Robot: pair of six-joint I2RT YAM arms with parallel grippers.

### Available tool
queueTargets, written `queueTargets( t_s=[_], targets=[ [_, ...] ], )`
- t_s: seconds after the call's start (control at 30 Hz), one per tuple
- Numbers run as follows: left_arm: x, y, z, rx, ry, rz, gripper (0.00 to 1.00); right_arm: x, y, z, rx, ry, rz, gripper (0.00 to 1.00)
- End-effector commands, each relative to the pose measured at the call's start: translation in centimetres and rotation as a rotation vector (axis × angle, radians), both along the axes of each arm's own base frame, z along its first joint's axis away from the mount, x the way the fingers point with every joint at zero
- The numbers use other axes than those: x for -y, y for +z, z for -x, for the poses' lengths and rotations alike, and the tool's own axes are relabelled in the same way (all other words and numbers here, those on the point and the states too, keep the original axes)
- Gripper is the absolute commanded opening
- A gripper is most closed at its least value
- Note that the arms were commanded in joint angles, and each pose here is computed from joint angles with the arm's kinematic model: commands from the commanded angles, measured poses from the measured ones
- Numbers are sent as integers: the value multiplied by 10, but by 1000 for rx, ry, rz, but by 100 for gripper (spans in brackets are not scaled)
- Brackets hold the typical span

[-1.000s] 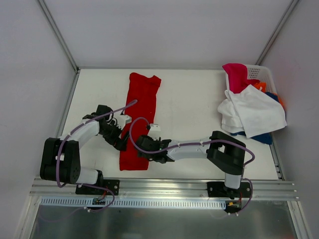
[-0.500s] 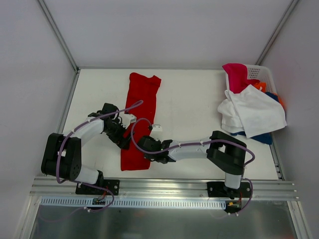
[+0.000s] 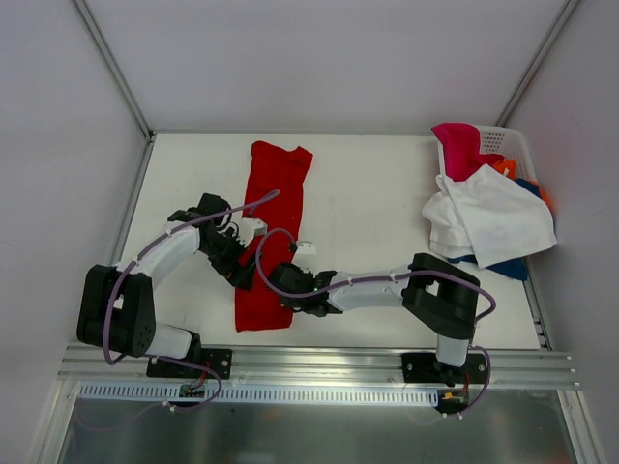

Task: Fold and stack the t-shirts
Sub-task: Fold the tshirt

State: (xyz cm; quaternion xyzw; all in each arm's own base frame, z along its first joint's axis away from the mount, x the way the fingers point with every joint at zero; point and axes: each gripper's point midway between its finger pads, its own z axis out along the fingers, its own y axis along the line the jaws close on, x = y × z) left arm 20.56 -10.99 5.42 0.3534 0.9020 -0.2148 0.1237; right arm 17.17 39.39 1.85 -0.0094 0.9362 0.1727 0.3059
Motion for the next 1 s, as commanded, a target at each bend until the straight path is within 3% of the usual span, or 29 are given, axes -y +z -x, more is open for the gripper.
queueTargets(
  t_s=[0.0, 0.5, 0.67, 0.77, 0.97],
  targets=[
    [1, -3, 24, -96, -62, -10, 88, 26, -13, -9, -7, -11, 108, 1],
    [13, -32, 27, -171, -117, -36, 79, 6, -26, -35, -37, 9, 125, 0],
    [14, -43, 32, -159, -147, -106, 51, 5, -32, -33, -63, 5, 119, 1],
    [12, -48, 33, -159, -151, -143, 48, 4, -33, -30, -74, 3, 106, 1],
    [11, -48, 33, -110, -167, -204, 23, 13, -38, -23, -86, -8, 115, 1]
  ],
)
